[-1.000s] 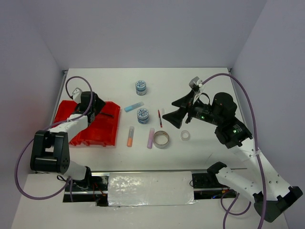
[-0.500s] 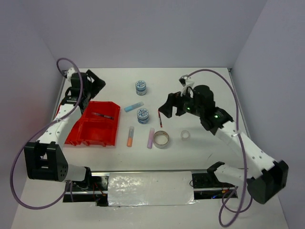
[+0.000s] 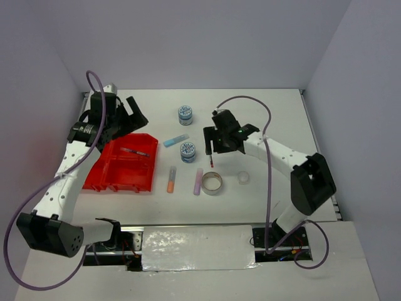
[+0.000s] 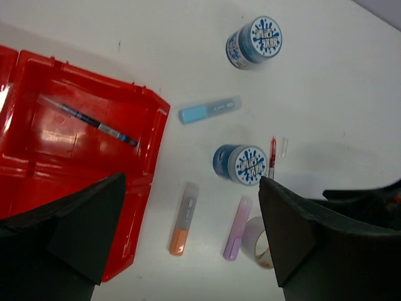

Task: Sort the stationery into containers
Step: Pick up the pen from the center of the board, then close the pen cap on the pen.

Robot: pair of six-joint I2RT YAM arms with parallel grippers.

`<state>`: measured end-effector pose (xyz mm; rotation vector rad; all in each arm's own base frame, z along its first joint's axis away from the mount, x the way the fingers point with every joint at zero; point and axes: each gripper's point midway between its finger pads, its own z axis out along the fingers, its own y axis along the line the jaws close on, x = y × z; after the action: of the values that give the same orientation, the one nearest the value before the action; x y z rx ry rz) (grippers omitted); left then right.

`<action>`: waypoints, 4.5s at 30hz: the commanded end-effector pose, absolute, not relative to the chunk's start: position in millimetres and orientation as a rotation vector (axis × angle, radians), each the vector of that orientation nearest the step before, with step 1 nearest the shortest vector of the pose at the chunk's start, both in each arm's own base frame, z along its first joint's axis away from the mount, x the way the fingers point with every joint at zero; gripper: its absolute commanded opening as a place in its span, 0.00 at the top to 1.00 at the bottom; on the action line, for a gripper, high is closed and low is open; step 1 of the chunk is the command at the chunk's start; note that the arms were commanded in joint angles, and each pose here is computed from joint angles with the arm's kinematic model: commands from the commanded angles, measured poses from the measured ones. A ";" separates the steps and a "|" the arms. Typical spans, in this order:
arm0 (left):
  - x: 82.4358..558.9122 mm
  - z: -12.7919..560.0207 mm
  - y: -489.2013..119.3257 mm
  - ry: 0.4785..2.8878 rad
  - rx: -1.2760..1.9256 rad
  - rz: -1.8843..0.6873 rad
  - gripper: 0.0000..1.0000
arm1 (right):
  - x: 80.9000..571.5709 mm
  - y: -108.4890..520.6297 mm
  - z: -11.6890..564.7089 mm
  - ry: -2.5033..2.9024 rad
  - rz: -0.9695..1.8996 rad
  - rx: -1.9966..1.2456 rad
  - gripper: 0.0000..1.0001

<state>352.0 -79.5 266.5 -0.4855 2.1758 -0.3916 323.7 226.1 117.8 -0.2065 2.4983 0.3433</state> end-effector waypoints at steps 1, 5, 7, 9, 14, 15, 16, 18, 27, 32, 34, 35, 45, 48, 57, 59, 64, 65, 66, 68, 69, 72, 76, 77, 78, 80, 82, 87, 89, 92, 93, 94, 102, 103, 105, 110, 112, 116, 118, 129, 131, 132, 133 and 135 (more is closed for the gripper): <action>318.8 276.2 -77.2 2.206 -0.388 -0.393 0.01 | 331.0 240.5 100.2 2.542 0.258 -0.243 0.25; 303.9 273.3 -74.5 2.250 -0.325 -0.364 0.01 | 346.1 247.1 87.8 2.564 0.208 -0.237 0.32; 298.7 276.7 -76.3 2.254 -0.299 -0.378 0.01 | 350.1 249.0 80.7 2.574 0.184 -0.241 0.35; 294.7 276.6 -77.2 2.260 -0.282 -0.386 0.01 | 356.4 251.0 82.8 2.572 0.172 -0.240 0.37; 287.5 277.8 -80.1 2.265 -0.254 -0.406 0.01 | 358.3 254.9 63.8 2.612 0.154 -0.256 0.42; 286.5 278.2 -81.2 2.265 -0.249 -0.415 0.01 | 357.1 255.4 56.4 2.630 0.155 -0.263 0.43; 286.0 278.7 -81.9 2.264 -0.243 -0.418 0.01 | 355.5 255.9 51.7 2.641 0.153 -0.264 0.45; 285.7 280.3 -82.9 2.262 -0.239 -0.426 0.01 | 353.8 253.9 41.0 2.666 0.146 -0.261 0.45; 287.1 283.5 -87.9 2.264 -0.213 -0.454 0.01 | 343.4 253.9 8.4 2.748 0.185 -0.255 0.60; 287.4 283.3 -87.3 2.267 -0.210 -0.450 0.01 | 340.9 256.3 2.4 2.766 0.208 -0.241 0.88; 287.5 284.4 -87.8 2.261 -0.205 -0.454 0.01 | 346.3 260.1 8.6 2.751 0.223 -0.247 0.92; 287.2 283.2 -89.3 2.265 -0.201 -0.464 0.01 | 349.6 263.0 14.9 2.735 0.237 -0.252 0.95; 306.7 302.3 -124.5 2.205 -0.112 -0.671 0.01 | 417.1 243.1 235.6 2.276 0.452 -0.088 1.00; 324.1 301.2 -147.7 2.218 -0.116 -0.676 0.01 | 410.5 178.9 271.5 2.265 0.383 0.065 1.00; 378.9 232.5 -286.4 2.395 -0.033 -0.464 0.08 | 300.9 26.3 298.2 2.160 0.093 0.403 1.00; 383.5 209.6 -298.0 2.445 -0.039 -0.388 0.10 | 287.2 22.1 295.2 2.172 0.079 0.377 1.00; 402.2 145.6 -333.5 2.564 -0.051 -0.197 0.18 | 257.5 25.7 279.1 2.202 0.125 0.335 1.00; 405.7 150.1 -341.2 2.559 -0.050 -0.207 0.19 | 255.3 26.4 276.2 2.202 0.135 0.336 1.00; 406.5 124.5 -345.7 2.601 -0.049 -0.168 0.19 | 251.9 28.9 274.1 2.200 0.155 0.327 1.00; 408.4 113.0 -355.8 2.625 -0.060 -0.201 0.20 | 246.9 35.9 262.6 2.232 0.194 0.304 1.00; 409.4 97.2 -356.9 2.648 -0.063 -0.184 0.22 | 245.4 37.2 260.1 2.237 0.203 0.297 1.00; 411.3 76.2 -358.6 2.672 -0.072 -0.165 0.24 | 241.9 40.7 256.0 2.240 0.226 0.274 1.00; 418.3 60.9 -359.2 2.658 -0.066 -0.138 0.26 | 240.5 44.4 255.7 2.245 0.244 0.230 1.00; 419.5 62.1 -360.2 2.650 -0.066 -0.147 0.26 | 239.6 48.5 256.8 2.248 0.269 0.213 1.00; 424.7 62.8 -364.2 2.625 -0.071 -0.170 0.26 | 238.5 52.4 260.4 2.245 0.294 0.198 1.00; 425.9 56.7 -365.6 2.625 -0.072 -0.180 0.27 | 237.8 57.4 262.2 2.244 0.323 0.184 1.00; 428.2 53.6 -367.1 2.623 -0.079 -0.178 0.28 | 237.5 65.8 262.2 2.248 0.377 0.166 1.00; 428.2 29.4 -362.2 2.651 -0.069 -0.103 0.33 | 236.8 77.2 264.3 2.251 0.445 0.134 1.00; 426.4 22.9 -357.0 2.660 -0.071 -0.065 0.37 | 235.7 81.4 269.1 2.244 0.465 0.116 1.00; 423.0 10.8 -352.6 2.677 -0.061 -0.035 0.38 | 232.9 86.7 275.3 2.234 0.495 0.100 1.00; 421.5 5.7 -351.9 2.687 -0.056 -0.028 0.38 | 233.2 87.7 278.7 2.227 0.501 0.096 1.00; 420.8 2.8 -351.3 2.691 -0.055 -0.022 0.38 | 232.5 89.1 280.3 2.224 0.508 0.090 1.00; 403.2 -24.1 -342.1 2.756 -0.044 0.023 0.58 | 233.8 95.0 286.3 2.207 0.534 0.062 1.00; 402.6 -20.6 -341.6 2.753 -0.045 0.012 0.61 | 234.0 96.4 286.1 2.206 0.540 0.058 1.00; 399.0 -24.3 -341.0 2.765 -0.035 0.005 0.67 | 235.1 98.2 284.9 2.207 0.550 0.053 1.00; 391.2 -14.7 -347.5 2.791 0.007 -0.085 1.00 | 233.7 115.6 274.7 2.203 0.662 -0.020 1.00; 390.8 8.2 -345.0 2.759 0.009 -0.130 1.00 | 231.6 127.0 279.4 2.157 0.747 -0.065 1.00; 388.8 54.8 -330.4 2.681 -0.018 -0.233 1.00 | 233.2 136.6 265.8 2.116 0.815 -0.089 1.00; 396.1 100.9 -326.6 2.593 -0.054 -0.355 1.00 | 231.7 141.6 251.1 2.136 0.852 -0.106 1.00; 381.5 253.6 -278.8 2.262 -0.201 -0.735 1.00 | 223.2 227.1 250.0 2.063 1.110 -0.291 1.00; 373.6 285.3 -267.5 2.158 -0.231 -0.820 1.00 | 220.3 249.9 272.1 1.984 1.140 -0.342 1.00; 369.6 295.0 -265.0 2.126 -0.241 -0.863 1.00 | 216.4 257.0 284.7 1.958 1.182 -0.338 1.00; 362.1 291.2 -260.7 2.121 -0.243 -0.890 1.00 | 221.0 261.3 287.3 1.954 1.169 -0.307 1.00; 354.1 330.7 -247.8 1.980 -0.263 -0.993 1.00 | 219.7 277.3 298.6 1.917 1.193 -0.307 1.00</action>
<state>362.5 -249.6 285.9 -0.2503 2.1413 -0.8052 200.2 256.0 237.9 -0.3671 2.1326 1.1448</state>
